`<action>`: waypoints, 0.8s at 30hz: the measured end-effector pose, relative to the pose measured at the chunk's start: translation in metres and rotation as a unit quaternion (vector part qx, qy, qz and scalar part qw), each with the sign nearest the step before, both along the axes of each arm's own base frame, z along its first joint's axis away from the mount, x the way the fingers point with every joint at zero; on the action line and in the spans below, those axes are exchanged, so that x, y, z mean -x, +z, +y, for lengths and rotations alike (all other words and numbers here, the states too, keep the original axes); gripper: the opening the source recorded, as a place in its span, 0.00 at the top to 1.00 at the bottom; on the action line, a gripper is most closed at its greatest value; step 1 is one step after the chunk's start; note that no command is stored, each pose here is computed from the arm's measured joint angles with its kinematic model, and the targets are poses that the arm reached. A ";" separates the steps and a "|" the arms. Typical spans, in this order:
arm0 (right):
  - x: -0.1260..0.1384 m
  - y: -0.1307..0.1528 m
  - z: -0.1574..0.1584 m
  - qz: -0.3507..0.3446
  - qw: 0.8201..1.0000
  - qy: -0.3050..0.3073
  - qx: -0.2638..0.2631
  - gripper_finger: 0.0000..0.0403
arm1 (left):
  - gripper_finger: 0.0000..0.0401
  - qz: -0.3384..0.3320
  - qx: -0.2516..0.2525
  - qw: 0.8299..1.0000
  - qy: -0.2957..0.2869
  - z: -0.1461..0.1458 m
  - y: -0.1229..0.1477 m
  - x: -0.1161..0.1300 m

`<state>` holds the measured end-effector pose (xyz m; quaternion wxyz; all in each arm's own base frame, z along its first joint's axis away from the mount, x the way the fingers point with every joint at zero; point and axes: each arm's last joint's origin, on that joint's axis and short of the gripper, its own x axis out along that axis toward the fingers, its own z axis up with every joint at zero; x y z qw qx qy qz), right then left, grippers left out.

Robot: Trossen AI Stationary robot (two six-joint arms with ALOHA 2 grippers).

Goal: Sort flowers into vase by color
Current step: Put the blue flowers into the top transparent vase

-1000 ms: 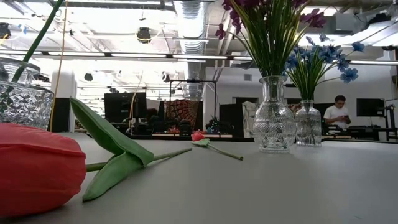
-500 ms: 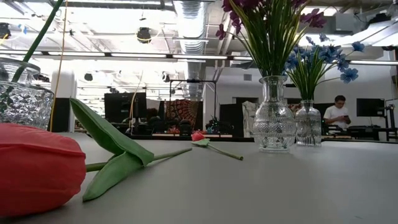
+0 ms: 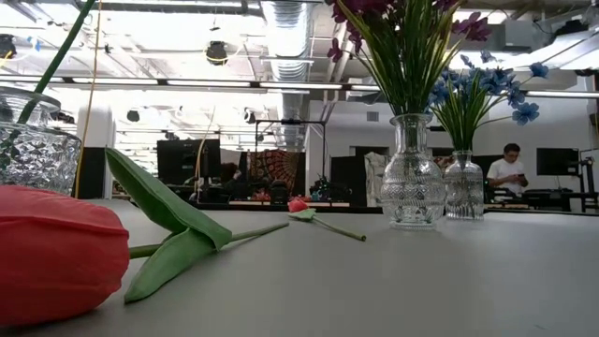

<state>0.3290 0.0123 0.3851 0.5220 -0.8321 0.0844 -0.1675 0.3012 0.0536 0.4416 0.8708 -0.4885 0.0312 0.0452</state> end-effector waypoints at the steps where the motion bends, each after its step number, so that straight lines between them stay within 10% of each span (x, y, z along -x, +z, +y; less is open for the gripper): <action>1: 0.000 0.000 0.000 0.000 1.000 0.001 0.000 0.78 | 0.98 0.000 0.000 1.000 0.001 0.000 0.000 0.000; 24: 0.008 0.006 0.030 -0.041 0.997 -0.012 -0.058 0.88 | 0.78 -0.001 -0.200 0.980 0.001 0.010 0.007 0.009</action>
